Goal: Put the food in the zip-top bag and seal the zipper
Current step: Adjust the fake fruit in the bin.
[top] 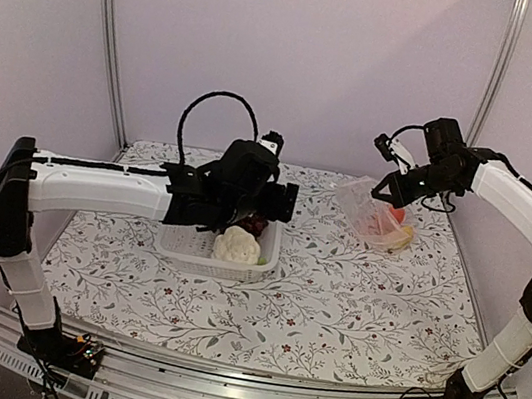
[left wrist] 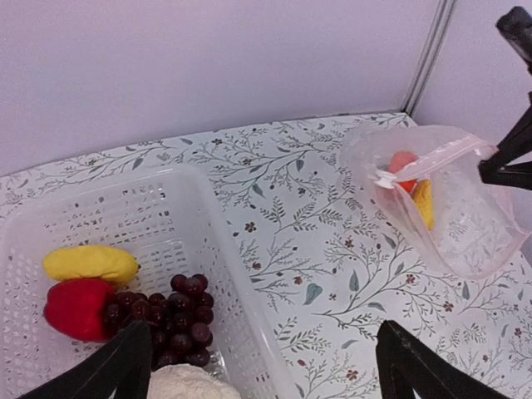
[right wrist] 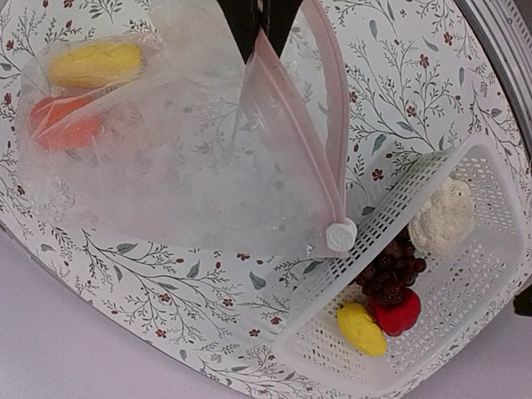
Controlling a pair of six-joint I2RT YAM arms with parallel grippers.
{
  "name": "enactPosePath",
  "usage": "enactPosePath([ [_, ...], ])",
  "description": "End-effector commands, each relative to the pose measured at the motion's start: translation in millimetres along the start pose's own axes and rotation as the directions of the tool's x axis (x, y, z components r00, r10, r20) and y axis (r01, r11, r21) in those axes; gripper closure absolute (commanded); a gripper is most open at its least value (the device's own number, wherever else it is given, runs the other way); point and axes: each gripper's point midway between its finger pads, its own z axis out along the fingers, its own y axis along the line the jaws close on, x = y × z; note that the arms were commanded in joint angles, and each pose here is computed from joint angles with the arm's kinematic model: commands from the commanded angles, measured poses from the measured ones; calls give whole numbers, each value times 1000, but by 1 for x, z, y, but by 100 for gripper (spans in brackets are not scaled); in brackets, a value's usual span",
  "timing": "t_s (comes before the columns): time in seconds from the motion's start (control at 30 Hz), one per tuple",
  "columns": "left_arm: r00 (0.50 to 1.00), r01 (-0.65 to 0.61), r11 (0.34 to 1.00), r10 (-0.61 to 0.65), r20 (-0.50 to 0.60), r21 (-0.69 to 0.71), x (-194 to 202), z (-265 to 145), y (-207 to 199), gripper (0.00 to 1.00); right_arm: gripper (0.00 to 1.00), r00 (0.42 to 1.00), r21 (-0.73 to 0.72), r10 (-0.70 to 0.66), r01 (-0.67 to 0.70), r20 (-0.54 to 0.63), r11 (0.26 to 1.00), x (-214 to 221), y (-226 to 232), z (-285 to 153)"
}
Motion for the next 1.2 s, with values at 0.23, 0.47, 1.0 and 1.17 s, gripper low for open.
enactPosePath([
  [0.23,926,188,949,-257,-276,-253,54,8,122,9,100,991,-160,-64,82,113,984,-25,27,-4],
  [0.47,896,190,923,-302,-326,-334,52,30,172,13,100,992,-138,-72,86,99,987,-13,28,-2],
  [1.0,877,27,908,-222,-426,-418,71,114,207,1,100,989,-131,-81,98,125,987,2,35,-9],
  [1.17,861,87,887,-296,-413,-454,81,134,214,2,100,988,-135,-82,100,128,986,3,37,-10],
])
